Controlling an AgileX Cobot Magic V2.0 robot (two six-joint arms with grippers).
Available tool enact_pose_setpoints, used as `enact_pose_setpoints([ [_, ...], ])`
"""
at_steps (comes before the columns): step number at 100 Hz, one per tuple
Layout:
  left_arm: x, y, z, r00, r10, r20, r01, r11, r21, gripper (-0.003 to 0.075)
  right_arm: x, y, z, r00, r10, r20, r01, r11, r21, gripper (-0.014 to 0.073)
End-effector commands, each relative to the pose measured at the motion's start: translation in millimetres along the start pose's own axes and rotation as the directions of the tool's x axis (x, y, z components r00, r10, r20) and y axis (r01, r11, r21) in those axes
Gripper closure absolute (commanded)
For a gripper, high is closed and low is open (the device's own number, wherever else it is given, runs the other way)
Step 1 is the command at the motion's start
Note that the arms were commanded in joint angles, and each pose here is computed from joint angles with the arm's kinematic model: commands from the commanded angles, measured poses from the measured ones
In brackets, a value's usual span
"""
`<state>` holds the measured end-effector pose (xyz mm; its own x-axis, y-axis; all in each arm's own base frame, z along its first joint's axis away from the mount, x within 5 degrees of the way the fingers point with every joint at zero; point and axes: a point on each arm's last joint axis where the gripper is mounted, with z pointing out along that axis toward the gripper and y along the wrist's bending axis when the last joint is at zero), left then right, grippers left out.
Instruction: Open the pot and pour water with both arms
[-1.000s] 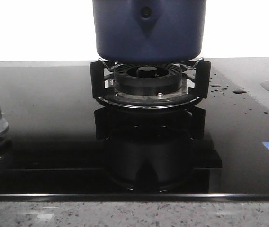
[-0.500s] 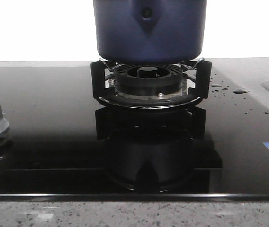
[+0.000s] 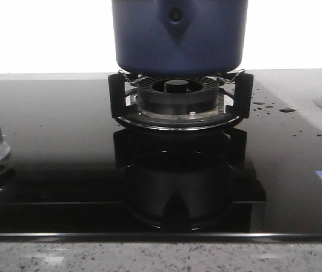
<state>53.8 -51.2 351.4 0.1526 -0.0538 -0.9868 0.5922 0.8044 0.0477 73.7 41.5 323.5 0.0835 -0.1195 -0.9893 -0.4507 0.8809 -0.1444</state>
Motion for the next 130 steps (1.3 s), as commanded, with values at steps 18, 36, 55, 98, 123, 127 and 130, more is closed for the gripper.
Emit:
enact_pose_setpoints([
  [18, -9, 1, 1, 0.998, -0.044, 0.038, 0.044, 0.999, -0.009, 0.0741, -7, -4, 0, 0.999, -0.032, 0.008, 0.032, 0.999, 0.035, 0.0659],
  [36, -9, 5, 1, 0.998, -0.035, 0.042, 0.037, 0.998, -0.052, 0.0741, -7, -4, 0, 0.999, -0.032, 0.008, 0.032, 0.999, 0.035, 0.0659],
  [55, -11, 18, -2, 0.998, 0.007, 0.056, 0.004, 0.980, -0.198, 0.0740, -7, -4, 0, 0.999, -0.032, 0.008, 0.032, 0.999, 0.035, 0.0659],
  [98, 65, 33, -27, 0.967, 0.056, -0.248, -0.164, 0.885, -0.437, 0.0741, -7, -4, 0, 0.999, -0.032, 0.008, 0.032, 0.999, 0.035, 0.0659],
  [123, 123, 29, -52, 0.987, -0.028, -0.161, -0.063, 0.844, -0.532, 0.0741, -7, -4, 0, 0.999, -0.032, 0.008, 0.032, 0.999, 0.035, 0.0659],
  [127, 131, 30, -52, 0.983, -0.041, -0.180, -0.062, 0.844, -0.532, 0.0741, -7, -4, 0, 0.999, -0.032, 0.008, 0.032, 0.999, 0.035, 0.0659],
  [130, 135, 30, -51, 0.980, -0.052, -0.191, -0.059, 0.844, -0.533, 0.0741, -7, -4, 0, 0.999, -0.032, 0.008, 0.032, 0.999, 0.035, 0.0659],
])
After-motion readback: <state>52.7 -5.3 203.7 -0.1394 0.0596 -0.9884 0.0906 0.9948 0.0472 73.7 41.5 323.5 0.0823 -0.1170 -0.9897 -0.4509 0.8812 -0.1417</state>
